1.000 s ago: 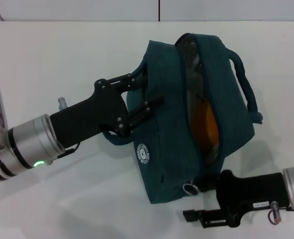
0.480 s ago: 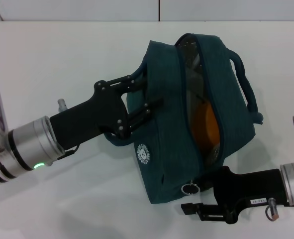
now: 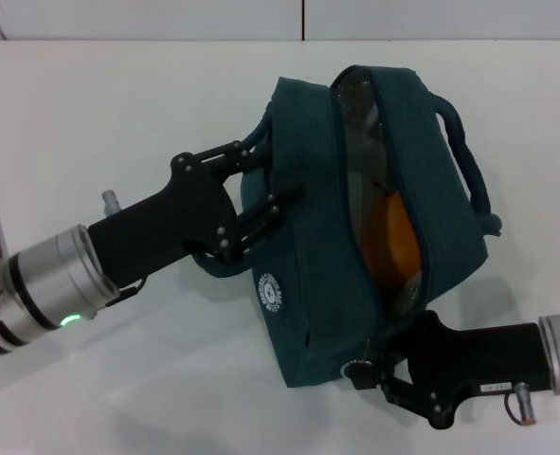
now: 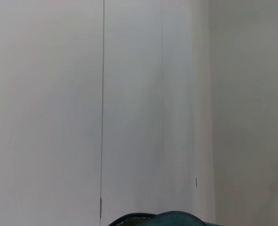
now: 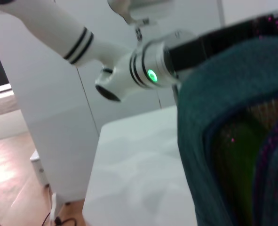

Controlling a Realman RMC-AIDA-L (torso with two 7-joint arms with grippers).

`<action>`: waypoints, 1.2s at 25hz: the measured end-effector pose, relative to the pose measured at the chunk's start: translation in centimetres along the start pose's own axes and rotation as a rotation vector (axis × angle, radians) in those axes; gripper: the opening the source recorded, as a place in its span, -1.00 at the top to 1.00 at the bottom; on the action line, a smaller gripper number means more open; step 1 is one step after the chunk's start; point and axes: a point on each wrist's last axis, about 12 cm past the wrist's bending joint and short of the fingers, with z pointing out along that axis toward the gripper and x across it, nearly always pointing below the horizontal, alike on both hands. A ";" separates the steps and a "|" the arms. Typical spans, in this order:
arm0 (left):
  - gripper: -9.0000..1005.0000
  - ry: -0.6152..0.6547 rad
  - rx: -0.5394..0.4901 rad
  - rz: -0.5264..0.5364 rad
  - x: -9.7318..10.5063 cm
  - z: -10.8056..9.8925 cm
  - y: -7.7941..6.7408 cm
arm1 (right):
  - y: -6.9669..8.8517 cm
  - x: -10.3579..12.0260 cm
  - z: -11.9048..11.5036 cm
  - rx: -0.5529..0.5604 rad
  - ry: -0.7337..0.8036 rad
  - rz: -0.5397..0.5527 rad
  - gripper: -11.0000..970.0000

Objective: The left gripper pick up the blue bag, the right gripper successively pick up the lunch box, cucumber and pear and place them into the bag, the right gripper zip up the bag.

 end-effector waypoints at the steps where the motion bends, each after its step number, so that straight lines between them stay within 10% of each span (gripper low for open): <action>1: 0.15 -0.002 -0.001 -0.001 0.0 -0.1 -0.1 | 0.2 0.0 -0.1 -0.003 -0.016 -0.020 0.79; 21: -0.07 -0.117 -0.128 0.037 0.0 -4.1 -2.1 | 0.2 -2.0 -1.1 0.014 -0.162 -0.196 0.94; 30: -0.77 -0.121 -0.137 0.062 0.3 -6.6 -4.1 | -0.9 -3.7 -1.1 0.035 -0.189 -0.266 0.94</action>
